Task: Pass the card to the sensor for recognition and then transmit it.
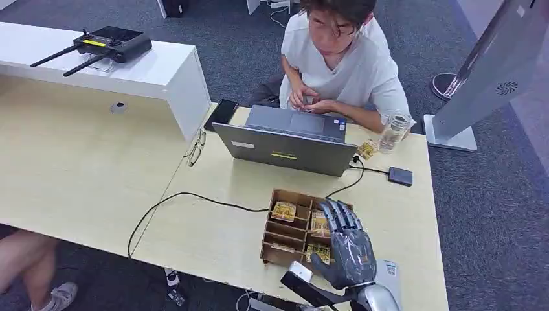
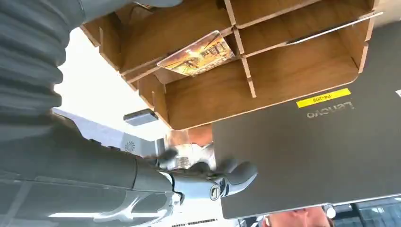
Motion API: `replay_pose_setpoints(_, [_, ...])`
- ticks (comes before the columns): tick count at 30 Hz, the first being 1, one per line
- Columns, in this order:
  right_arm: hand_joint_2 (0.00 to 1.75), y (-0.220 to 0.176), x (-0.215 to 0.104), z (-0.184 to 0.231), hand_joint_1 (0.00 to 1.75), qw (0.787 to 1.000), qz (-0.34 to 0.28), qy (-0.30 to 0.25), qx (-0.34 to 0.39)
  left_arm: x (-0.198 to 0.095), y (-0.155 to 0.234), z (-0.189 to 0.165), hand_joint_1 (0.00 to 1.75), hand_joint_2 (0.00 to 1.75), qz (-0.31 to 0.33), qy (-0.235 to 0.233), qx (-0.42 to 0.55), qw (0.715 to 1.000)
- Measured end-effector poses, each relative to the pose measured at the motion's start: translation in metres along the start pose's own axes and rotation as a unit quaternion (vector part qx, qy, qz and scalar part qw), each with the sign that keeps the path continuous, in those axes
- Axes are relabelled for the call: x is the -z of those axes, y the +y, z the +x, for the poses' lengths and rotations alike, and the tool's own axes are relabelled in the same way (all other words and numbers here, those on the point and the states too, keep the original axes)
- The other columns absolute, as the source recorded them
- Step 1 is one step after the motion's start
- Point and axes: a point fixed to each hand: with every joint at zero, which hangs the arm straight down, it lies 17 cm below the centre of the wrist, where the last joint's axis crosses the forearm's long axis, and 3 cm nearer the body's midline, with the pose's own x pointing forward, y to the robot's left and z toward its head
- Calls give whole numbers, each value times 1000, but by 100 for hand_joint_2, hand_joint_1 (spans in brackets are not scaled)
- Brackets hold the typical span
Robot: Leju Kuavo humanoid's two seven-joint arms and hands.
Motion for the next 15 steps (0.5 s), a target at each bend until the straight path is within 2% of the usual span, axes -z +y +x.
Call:
replay_pose_setpoints(6, [175,1,-1,5,0,1000,0,-8,10,0,0,0,0,0,1,-1,-3,1000])
replay_pose_setpoints(15, [175,-22,-8,29,0,998,-27,-42,42,0,4,0,0,0,7,-1,-13,1000])
